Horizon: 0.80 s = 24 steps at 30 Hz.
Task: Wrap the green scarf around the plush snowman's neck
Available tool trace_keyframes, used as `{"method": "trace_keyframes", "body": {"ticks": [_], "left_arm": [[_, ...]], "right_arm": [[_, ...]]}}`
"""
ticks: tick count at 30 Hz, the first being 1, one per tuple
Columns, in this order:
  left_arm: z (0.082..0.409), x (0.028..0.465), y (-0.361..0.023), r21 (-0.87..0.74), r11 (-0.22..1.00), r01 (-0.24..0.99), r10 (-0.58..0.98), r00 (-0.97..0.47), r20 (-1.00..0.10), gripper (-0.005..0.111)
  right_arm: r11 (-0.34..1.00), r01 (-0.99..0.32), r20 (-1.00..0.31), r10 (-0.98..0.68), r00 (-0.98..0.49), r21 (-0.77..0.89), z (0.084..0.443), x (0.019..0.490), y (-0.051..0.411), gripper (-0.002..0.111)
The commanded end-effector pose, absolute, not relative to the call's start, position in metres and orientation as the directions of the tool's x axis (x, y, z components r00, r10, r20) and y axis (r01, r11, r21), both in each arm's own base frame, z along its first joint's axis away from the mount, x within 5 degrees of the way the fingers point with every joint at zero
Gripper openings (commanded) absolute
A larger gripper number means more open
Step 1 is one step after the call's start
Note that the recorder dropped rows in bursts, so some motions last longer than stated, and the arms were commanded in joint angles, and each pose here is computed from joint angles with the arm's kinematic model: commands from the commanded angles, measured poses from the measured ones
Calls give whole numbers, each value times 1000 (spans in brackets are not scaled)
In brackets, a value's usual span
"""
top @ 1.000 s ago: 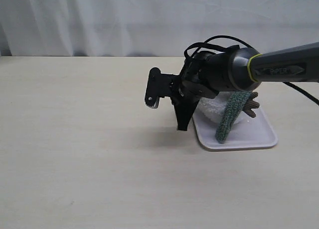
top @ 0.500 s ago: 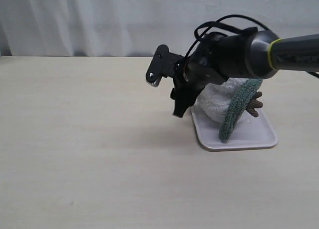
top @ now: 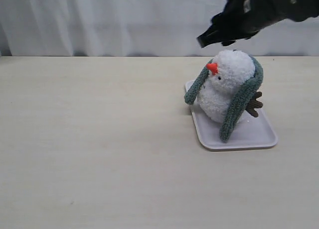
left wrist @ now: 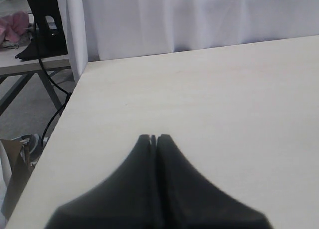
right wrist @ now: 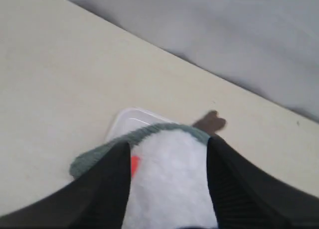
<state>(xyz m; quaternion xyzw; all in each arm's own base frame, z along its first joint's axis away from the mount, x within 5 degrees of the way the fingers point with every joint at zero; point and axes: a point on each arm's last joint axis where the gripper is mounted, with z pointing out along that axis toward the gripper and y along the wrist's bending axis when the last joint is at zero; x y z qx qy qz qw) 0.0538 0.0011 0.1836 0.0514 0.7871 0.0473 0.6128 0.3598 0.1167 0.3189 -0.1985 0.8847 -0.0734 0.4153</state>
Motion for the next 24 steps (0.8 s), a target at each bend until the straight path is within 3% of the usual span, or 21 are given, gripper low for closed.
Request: {"method": "trace_keyframes", "body": {"ticks": [1, 6, 9, 16, 21, 24], "left_arm": [[184, 54, 1, 134, 991, 20, 135, -234, -963, 0], [184, 54, 1, 134, 991, 20, 135, -234, -963, 0], [184, 54, 1, 134, 991, 20, 135, -234, -963, 0], [184, 54, 1, 134, 991, 20, 135, -232, -963, 0], [184, 54, 1, 134, 991, 20, 135, -232, -963, 0], [184, 54, 1, 134, 991, 20, 135, -232, -963, 0]], "right_arm": [[989, -110, -654, -151, -742, -103, 311, 367, 50, 45], [966, -90, -574, 68, -816, 242, 283, 381, -5, 45], [936, -110, -547, 97, -832, 333, 264, 389, -20, 45], [941, -115, -525, 74, -848, 318, 228, 405, -23, 45], [948, -103, -548, 84, -832, 301, 227, 408, -26, 44], [949, -134, -551, 49, -833, 287, 226, 408, -25, 31]]}}
